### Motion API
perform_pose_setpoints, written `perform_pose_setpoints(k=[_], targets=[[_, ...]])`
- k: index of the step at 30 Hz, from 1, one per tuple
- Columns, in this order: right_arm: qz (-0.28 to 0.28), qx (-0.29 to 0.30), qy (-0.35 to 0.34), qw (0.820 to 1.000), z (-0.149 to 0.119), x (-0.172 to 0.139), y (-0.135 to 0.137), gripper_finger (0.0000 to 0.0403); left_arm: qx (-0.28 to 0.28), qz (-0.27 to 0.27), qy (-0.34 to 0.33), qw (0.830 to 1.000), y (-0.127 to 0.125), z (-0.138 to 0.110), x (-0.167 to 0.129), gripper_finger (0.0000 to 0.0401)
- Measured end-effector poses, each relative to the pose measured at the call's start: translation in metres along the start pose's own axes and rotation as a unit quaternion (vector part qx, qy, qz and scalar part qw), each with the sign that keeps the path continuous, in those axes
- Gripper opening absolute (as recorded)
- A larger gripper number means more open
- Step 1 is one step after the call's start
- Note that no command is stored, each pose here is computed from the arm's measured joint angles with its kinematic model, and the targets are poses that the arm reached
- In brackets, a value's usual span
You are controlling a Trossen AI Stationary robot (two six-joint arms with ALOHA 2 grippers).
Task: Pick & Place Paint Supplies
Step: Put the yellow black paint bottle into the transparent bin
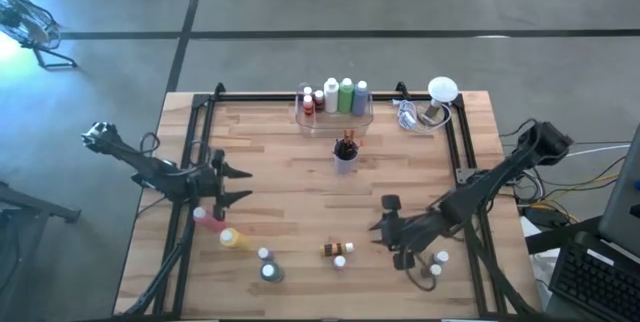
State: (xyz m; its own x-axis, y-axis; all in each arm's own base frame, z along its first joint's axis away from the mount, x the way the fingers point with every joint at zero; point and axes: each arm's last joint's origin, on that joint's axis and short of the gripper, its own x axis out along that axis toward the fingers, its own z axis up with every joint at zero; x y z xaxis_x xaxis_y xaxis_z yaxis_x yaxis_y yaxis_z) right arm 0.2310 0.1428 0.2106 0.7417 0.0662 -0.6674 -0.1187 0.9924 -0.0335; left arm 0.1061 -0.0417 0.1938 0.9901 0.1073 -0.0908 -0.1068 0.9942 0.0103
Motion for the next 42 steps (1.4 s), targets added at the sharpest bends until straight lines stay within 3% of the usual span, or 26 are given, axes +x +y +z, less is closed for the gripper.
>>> perform_pose_setpoints(k=[5,10,25,42], targets=[[-0.007,-0.015,0.024,1.0,-0.001,0.024,0.011,0.018,0.011,0.0,0.016,1.0,0.0,-0.013,0.001,0.0223],[-0.007,-0.038,0.025,0.999,0.002,0.043,0.019,0.0202,0.012,0.0,0.016,1.0,0.0,-0.014,0.001,0.0223],[-0.012,-0.04,0.047,0.998,-0.005,0.081,0.027,0.019,0.009,0.0,0.012,1.0,0.0,-0.012,0.001,0.0223],[0.036,0.015,0.017,0.999,-0.012,0.091,0.012,0.0216,0.007,0.0,0.009,1.0,0.0,-0.012,0.001,0.0223]])
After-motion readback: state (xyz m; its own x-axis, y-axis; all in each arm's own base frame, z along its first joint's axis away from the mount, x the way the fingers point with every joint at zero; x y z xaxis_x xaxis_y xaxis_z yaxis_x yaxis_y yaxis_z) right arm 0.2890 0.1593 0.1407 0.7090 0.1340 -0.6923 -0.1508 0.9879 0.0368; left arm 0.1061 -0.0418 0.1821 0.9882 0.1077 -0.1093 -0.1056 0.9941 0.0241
